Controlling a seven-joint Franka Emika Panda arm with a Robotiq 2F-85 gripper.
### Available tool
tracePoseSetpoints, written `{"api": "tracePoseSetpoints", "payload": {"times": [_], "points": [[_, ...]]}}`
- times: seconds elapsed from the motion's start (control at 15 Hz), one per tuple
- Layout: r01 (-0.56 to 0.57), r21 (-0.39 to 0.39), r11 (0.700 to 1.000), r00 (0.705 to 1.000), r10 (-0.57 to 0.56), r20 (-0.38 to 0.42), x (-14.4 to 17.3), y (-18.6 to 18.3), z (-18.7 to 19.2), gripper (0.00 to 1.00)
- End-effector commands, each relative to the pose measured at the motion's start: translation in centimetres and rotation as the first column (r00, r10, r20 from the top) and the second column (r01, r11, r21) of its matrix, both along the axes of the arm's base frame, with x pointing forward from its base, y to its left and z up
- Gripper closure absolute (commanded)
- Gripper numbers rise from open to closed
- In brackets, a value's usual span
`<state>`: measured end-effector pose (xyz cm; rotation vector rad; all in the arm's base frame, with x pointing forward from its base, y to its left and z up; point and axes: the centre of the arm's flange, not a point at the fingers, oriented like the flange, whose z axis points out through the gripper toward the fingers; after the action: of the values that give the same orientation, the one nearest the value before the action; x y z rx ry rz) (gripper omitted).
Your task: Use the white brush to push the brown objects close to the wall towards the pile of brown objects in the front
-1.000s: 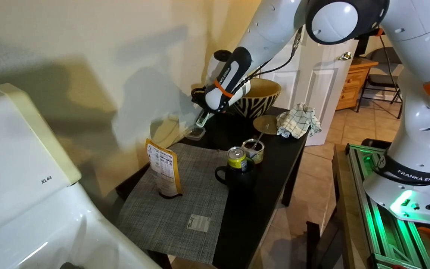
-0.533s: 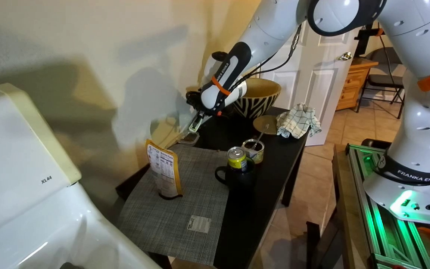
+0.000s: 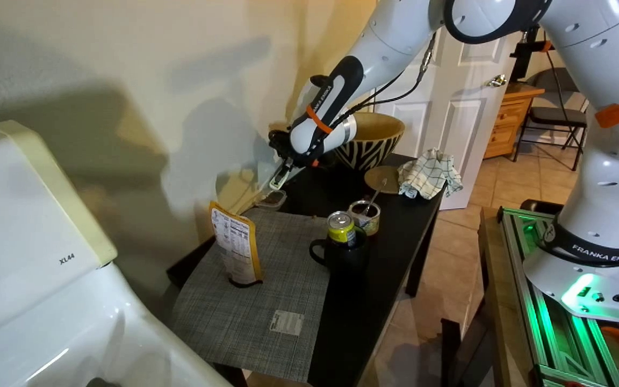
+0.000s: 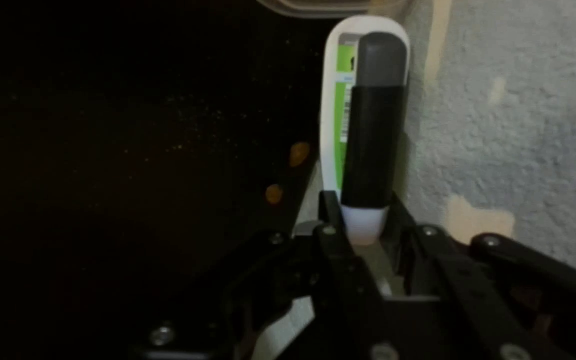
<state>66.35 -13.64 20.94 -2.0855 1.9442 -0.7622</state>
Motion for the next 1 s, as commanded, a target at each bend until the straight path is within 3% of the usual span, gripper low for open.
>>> {"api": "tracePoseSetpoints", "payload": {"times": [0.0, 0.53, 0.93], "points": [[0.046, 0.071, 0.996, 0.997, -0.050, 0.056, -2.3, -1.9, 0.3, 0.94], [0.156, 0.135, 0.978, 0.985, -0.164, 0.053, -3.5, -5.9, -1.5, 0.94], [0.125, 0.168, 0.978, 0.988, -0.138, 0.068, -2.4, -5.8, -2.3, 0.94]]}}
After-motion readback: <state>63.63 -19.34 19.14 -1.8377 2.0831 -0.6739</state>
